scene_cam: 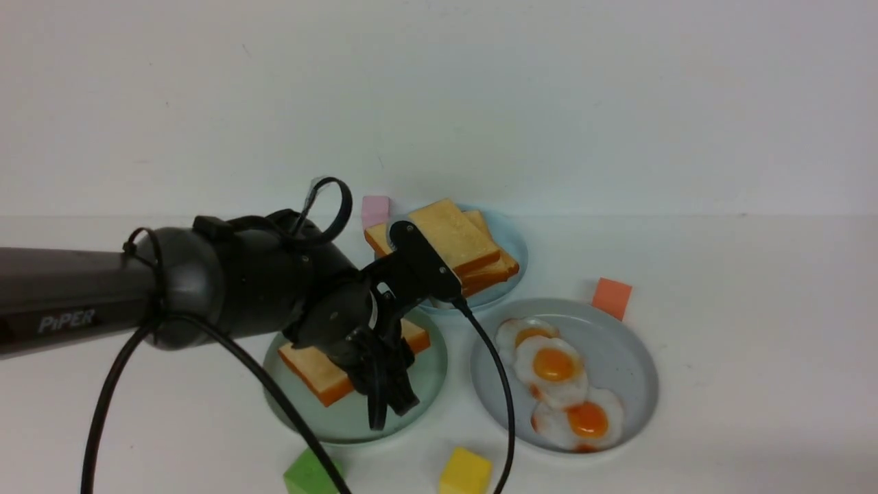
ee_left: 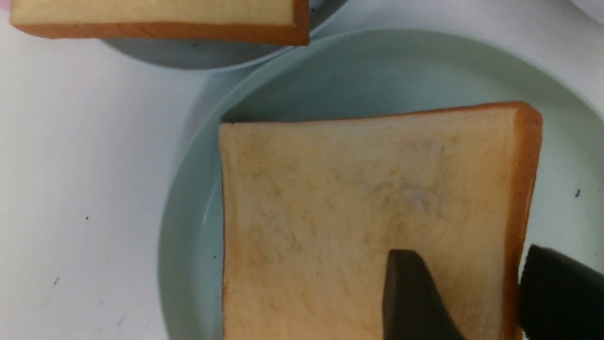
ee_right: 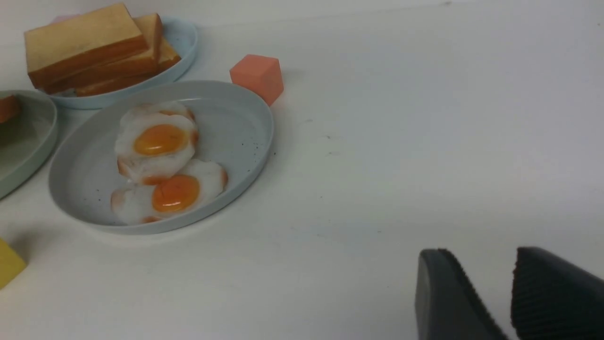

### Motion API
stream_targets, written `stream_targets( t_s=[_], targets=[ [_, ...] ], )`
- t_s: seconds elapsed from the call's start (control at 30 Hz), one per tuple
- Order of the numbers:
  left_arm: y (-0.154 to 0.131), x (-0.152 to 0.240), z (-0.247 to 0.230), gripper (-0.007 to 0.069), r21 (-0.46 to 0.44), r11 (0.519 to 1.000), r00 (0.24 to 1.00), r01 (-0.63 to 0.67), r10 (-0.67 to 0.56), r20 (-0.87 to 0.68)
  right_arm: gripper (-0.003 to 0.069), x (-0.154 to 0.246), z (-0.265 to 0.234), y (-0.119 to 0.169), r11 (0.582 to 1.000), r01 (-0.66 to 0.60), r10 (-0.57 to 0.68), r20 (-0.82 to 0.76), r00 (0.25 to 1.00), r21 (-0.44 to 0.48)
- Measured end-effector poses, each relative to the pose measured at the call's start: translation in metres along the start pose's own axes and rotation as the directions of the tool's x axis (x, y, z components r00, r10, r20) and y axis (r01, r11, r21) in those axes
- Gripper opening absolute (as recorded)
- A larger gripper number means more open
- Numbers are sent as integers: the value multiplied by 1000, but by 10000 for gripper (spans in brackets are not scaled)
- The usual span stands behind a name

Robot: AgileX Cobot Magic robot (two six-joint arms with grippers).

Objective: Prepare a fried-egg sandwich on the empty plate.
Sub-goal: Use the left arm to put a slice of bread into the empty plate in the middle, then use the right arm to grab a fried egg

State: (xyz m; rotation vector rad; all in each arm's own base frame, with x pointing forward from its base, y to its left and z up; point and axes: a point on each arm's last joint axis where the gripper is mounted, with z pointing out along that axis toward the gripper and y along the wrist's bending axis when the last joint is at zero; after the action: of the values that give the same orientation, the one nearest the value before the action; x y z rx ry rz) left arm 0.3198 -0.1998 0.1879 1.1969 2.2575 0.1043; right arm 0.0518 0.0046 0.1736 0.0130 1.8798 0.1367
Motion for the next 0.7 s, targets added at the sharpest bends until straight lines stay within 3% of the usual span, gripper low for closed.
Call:
stream_targets(
  t_s=[0.27,0.43,0.53,0.57,0.63,0.7],
  targets=[
    [1,-2,-17,435,24,996,996,84,-84,5,241,0,0,0,1000,0,0,0,1000,0],
    [2,-2,-44,436,52,983,984,177,-176,-9,241,0,0,0,1000,0,0,0,1000,0],
    [5,-7,-90,335,103,924,925,368,-375,56,241,0,0,0,1000,0,0,0,1000,0],
    [6,-7,-94,335,108,921,922,374,-382,64,241,0,0,0,1000,0,0,0,1000,0],
    [9,-10,-150,201,182,865,846,467,-497,194,241,0,0,0,1000,0,0,0,1000,0],
    [11,-6,-204,67,237,848,783,474,-529,328,241,0,0,0,1000,0,0,0,1000,0]
  ],
)
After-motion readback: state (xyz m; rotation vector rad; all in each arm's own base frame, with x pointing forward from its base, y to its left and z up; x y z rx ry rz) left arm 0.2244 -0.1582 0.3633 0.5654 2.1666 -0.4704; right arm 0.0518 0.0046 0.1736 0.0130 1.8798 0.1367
